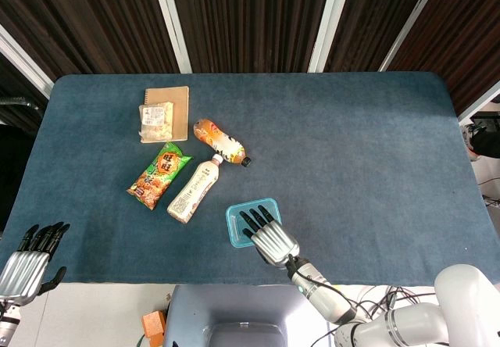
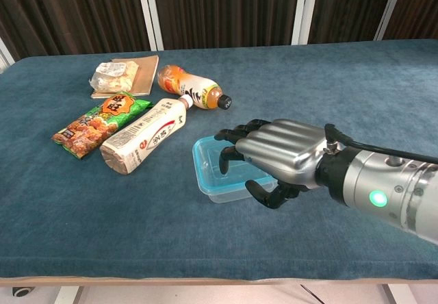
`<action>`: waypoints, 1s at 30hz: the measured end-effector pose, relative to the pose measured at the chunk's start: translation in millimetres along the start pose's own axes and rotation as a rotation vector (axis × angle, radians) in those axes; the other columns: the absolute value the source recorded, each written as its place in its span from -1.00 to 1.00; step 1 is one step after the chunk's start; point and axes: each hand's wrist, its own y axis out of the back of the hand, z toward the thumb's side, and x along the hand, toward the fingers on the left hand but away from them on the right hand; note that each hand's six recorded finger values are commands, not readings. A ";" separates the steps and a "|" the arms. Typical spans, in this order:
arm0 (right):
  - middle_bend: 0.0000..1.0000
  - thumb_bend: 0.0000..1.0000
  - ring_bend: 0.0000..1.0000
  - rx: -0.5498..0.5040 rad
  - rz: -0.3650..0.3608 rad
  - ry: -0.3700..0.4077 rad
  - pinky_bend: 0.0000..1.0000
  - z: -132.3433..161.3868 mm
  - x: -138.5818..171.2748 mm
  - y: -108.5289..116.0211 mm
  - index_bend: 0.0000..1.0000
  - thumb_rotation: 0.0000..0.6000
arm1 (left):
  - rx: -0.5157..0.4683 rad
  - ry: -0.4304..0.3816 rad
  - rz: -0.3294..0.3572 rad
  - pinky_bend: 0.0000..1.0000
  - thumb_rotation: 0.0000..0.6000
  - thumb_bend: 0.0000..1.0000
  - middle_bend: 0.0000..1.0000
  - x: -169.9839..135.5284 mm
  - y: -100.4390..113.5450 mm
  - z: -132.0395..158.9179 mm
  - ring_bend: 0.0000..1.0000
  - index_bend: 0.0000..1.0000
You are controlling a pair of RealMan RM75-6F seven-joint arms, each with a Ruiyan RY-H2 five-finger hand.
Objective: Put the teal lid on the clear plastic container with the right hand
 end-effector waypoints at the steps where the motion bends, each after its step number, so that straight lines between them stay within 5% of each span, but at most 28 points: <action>1: -1.00 0.17 -1.00 0.001 0.000 0.001 -1.00 0.3 0.0 -0.2 -0.35 1.00 | -0.001 0.001 0.000 -1.00 1.00 -0.27 -0.85 0.1 0.1 -0.3 -0.83 -1.00; 12: -1.00 0.17 -1.00 0.007 0.006 -0.003 -1.00 -1.2 -0.4 -3.6 -0.35 1.00 | 0.000 0.001 0.001 -1.00 1.00 -0.27 -0.85 -0.5 0.2 -1.0 -0.83 -1.00; 19: -1.00 0.12 -1.00 0.010 -0.103 0.001 -1.00 -3.5 5.8 22.8 -0.63 1.00 | -0.015 0.002 0.022 -1.00 1.00 -0.27 -0.86 -1.2 5.2 -1.9 -0.83 -1.00; 25: -1.00 -0.35 -1.00 0.017 -0.235 -0.059 -1.00 -35.2 45.5 51.4 -0.94 1.00 | -0.078 0.006 0.074 -1.00 1.00 -0.27 -0.87 -5.3 15.3 -6.0 -0.83 -1.00; 30: -1.00 -0.40 -1.00 0.015 -0.304 -0.209 -1.00 -91.0 113.4 51.6 -1.00 1.00 | -0.121 0.006 0.148 -1.00 1.00 -0.28 -0.87 -13.8 25.1 -10.9 -0.84 -1.00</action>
